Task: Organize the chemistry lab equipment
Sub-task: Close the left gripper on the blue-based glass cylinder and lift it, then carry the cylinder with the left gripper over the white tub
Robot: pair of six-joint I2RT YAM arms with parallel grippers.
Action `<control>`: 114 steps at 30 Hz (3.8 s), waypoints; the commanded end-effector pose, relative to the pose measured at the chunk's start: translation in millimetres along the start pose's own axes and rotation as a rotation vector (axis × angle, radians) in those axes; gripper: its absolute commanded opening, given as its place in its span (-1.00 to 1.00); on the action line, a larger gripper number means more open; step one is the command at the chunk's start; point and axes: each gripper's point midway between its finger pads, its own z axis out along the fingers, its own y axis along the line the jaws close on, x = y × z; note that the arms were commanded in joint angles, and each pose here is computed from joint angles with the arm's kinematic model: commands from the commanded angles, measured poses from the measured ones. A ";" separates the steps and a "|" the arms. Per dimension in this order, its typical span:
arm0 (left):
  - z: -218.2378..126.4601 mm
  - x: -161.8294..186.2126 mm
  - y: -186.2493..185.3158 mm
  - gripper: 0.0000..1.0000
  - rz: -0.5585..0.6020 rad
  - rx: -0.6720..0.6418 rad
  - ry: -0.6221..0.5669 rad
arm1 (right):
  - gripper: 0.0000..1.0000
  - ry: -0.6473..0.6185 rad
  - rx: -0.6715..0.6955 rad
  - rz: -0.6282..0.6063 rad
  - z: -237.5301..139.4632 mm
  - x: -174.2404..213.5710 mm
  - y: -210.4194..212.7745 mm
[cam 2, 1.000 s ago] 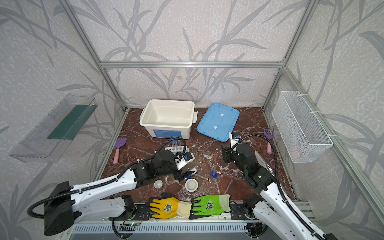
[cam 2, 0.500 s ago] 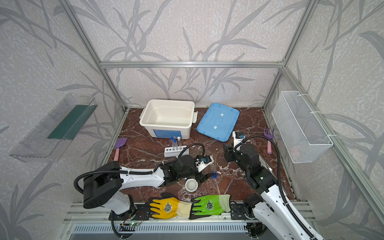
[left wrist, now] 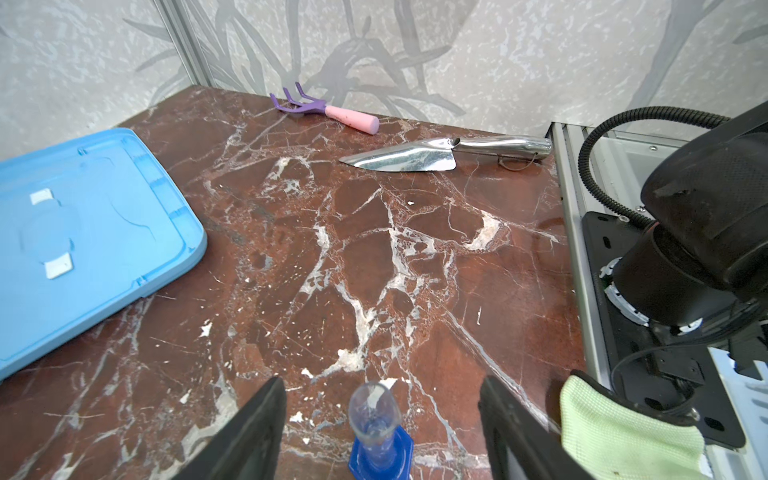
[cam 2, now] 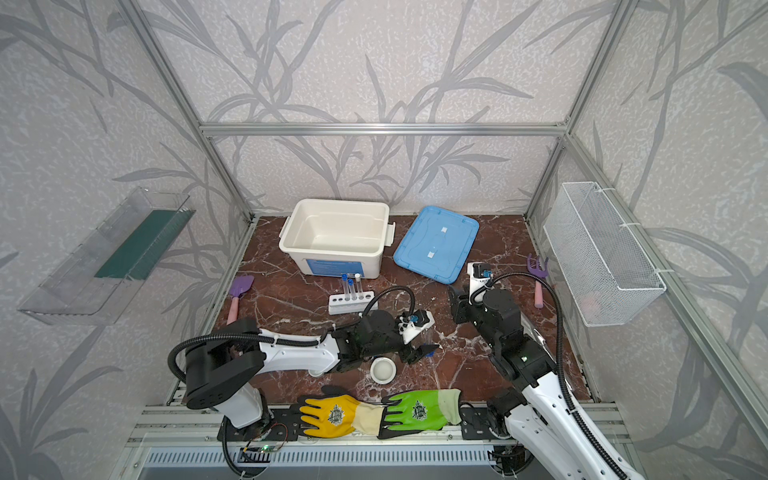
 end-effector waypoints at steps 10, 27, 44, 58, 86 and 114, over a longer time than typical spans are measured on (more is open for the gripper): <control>11.6 -0.6 -3.1 0.14 -0.002 0.018 -0.038 | -0.21 -0.028 -0.003 0.003 1.5 -3.7 -1.0; 14.2 7.1 -2.4 -0.17 -0.006 0.016 -0.037 | -0.31 -0.019 0.012 0.009 4.2 1.2 -5.1; 17.7 20.2 3.6 -0.39 -0.019 0.003 -0.016 | -0.35 -0.009 0.022 0.007 9.2 5.0 -8.7; 12.5 21.7 6.2 -0.54 -0.007 -0.015 -0.010 | -0.39 -0.013 0.032 0.023 9.1 8.7 -12.1; -22.9 -32.9 34.8 -0.63 -0.003 -0.042 -0.009 | -0.41 -0.016 0.038 0.027 8.0 8.0 -14.0; -191.5 -176.3 236.9 -0.59 -0.059 -0.659 -0.148 | -0.40 -0.026 -0.018 0.039 18.1 -1.3 -2.5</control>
